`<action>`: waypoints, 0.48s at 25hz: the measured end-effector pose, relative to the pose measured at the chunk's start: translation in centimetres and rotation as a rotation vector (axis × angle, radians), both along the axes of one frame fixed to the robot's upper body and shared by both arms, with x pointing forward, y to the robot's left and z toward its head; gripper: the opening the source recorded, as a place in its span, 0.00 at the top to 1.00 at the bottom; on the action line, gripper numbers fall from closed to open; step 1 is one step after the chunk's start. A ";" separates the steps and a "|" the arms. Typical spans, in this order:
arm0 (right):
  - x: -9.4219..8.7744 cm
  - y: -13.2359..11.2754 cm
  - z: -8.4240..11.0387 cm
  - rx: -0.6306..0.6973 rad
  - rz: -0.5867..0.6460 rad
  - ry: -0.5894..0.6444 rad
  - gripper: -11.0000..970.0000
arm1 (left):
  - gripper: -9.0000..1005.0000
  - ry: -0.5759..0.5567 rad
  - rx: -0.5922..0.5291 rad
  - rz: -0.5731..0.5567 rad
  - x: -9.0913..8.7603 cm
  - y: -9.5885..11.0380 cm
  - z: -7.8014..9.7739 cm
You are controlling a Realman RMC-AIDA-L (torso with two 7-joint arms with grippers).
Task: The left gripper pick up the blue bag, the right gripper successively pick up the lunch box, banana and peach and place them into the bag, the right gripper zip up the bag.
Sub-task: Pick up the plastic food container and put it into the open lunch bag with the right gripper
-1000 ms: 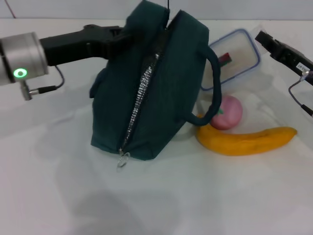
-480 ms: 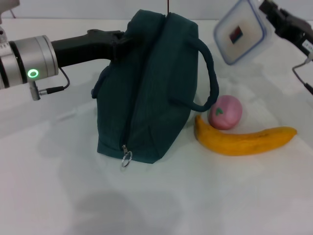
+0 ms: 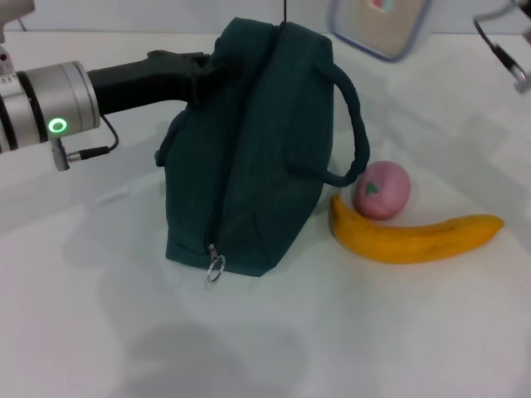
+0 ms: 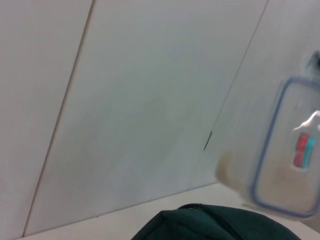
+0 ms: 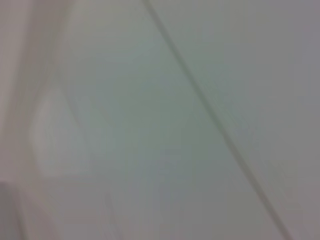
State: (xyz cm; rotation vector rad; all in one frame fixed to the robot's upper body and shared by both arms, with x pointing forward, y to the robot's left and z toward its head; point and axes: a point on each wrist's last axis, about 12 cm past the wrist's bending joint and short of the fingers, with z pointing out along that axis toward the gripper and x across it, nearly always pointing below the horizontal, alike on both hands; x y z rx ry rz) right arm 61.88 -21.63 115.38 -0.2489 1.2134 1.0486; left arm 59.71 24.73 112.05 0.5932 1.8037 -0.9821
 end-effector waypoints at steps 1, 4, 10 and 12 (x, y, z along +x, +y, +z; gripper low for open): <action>0.5 1.4 1.8 0.020 0.056 -0.064 0.89 | 0.89 -0.002 -0.003 0.001 0.0 0.0 0.0; 0.8 2.7 2.9 0.028 0.101 -0.097 0.90 | 0.89 -0.011 -0.006 0.003 0.1 0.0 0.1; 0.6 4.8 2.6 -0.017 0.188 -0.075 0.96 | 0.89 -0.023 -0.013 0.006 0.2 0.0 0.4; 0.5 5.0 2.1 -0.037 0.190 -0.052 0.97 | 0.89 -0.027 -0.017 0.012 0.3 0.1 0.5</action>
